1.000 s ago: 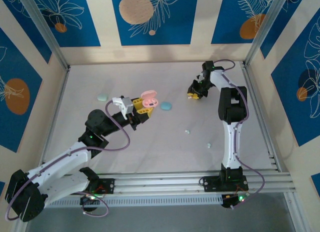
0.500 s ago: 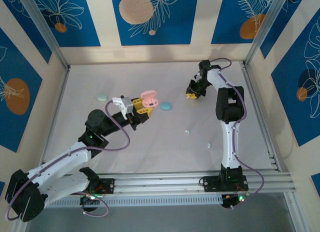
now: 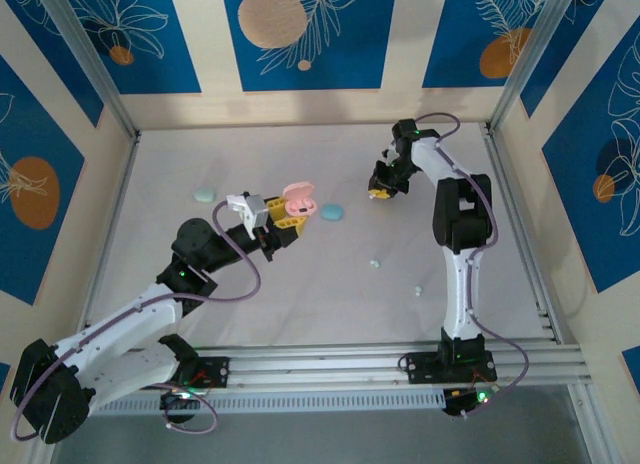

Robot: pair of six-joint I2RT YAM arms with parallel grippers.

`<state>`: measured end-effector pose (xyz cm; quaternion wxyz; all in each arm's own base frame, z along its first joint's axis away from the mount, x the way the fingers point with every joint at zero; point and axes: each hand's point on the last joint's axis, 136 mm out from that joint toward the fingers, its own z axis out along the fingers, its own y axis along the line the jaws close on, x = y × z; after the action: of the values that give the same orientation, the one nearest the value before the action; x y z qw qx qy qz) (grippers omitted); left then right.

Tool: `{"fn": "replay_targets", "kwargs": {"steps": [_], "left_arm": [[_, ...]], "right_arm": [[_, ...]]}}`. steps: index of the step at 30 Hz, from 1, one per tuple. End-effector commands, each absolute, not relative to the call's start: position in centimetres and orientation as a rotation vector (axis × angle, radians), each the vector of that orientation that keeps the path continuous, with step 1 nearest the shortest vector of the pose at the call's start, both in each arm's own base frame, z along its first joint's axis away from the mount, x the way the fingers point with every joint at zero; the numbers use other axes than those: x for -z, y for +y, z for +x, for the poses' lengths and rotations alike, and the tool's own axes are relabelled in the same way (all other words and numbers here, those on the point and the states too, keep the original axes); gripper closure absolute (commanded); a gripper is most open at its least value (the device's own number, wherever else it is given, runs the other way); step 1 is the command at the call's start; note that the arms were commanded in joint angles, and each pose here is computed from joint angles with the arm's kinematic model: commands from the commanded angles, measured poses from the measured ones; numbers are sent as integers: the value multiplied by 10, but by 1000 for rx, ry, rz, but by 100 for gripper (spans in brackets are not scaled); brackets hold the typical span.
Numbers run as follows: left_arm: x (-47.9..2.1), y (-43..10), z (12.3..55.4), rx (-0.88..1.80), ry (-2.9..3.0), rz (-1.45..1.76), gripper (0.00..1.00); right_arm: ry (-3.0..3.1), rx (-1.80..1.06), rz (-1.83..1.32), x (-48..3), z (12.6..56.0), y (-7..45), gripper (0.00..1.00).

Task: Insert wireless bluetooth earbuds into charging case

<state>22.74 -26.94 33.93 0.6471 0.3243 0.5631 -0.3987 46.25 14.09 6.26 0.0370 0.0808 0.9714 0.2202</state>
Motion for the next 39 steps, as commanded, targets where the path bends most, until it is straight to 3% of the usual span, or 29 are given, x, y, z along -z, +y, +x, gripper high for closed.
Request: {"fn": "replay_targets", "kwargs": {"steps": [1, 9, 18, 25, 39], "left_arm": [[-339, -269, 227, 860, 1274, 755, 67], [-325, -274, 240, 771, 1278, 798, 67], [-316, -287, 253, 725, 1233, 833, 68], [-315, -292, 256, 713, 1224, 840, 68], [-313, -295, 258, 690, 1234, 845, 68]], "right_arm": [[2816, -749, 79, -152, 440, 159, 79], [2622, -842, -135, -261, 354, 188, 79], [2468, -994, -387, -330, 273, 228, 78], [2421, -1056, -522, -343, 248, 263, 78], [2459, -1015, -570, -332, 249, 303, 78]]}}
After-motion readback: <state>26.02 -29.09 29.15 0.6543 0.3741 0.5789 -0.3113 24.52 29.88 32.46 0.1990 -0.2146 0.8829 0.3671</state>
